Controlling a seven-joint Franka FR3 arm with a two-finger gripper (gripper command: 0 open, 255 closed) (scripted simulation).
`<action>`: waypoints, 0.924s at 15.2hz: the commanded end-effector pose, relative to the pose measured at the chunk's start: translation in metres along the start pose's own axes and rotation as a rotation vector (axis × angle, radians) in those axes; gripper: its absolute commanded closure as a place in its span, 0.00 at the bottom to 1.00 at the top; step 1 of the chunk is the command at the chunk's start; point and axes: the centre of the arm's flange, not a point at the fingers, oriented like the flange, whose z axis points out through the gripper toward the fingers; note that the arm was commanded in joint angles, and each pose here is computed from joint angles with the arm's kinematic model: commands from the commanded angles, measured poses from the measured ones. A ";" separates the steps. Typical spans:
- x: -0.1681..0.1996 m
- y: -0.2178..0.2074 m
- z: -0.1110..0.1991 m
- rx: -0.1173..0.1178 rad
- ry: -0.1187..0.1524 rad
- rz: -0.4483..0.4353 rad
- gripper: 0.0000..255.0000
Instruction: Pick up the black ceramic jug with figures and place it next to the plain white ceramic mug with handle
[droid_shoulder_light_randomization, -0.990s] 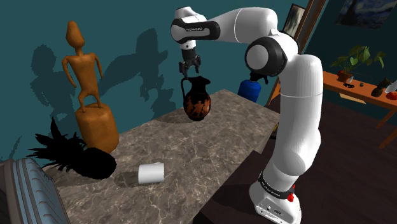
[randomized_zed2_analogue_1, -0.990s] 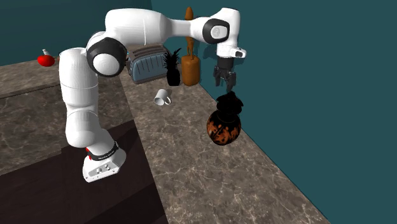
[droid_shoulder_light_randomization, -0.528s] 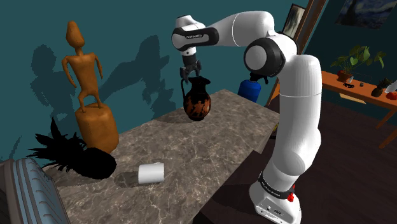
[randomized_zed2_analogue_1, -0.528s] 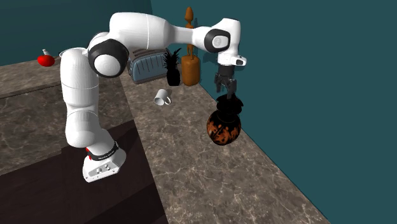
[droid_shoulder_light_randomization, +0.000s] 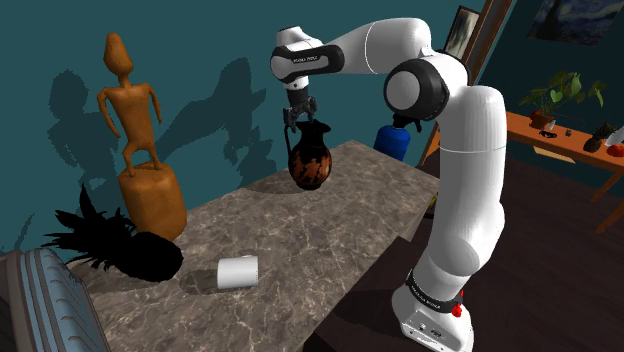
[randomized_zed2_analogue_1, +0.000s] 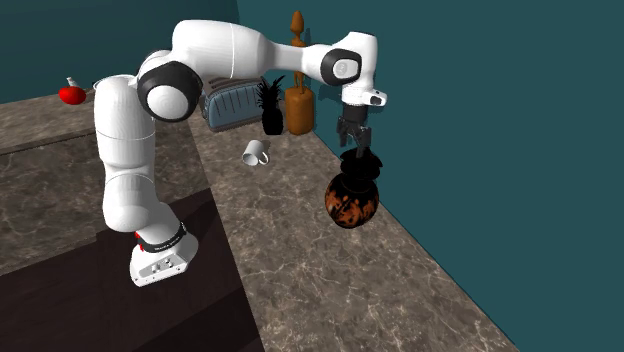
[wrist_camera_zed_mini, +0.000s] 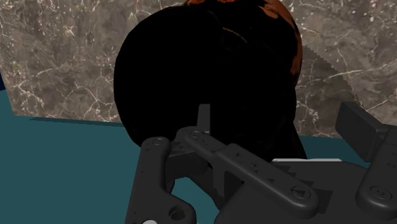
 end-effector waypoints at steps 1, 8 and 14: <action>0.000 0.000 0.000 0.000 0.000 0.000 1.00; 0.000 0.000 0.000 0.000 0.000 0.000 1.00; -0.003 0.004 -0.020 0.000 0.000 0.000 1.00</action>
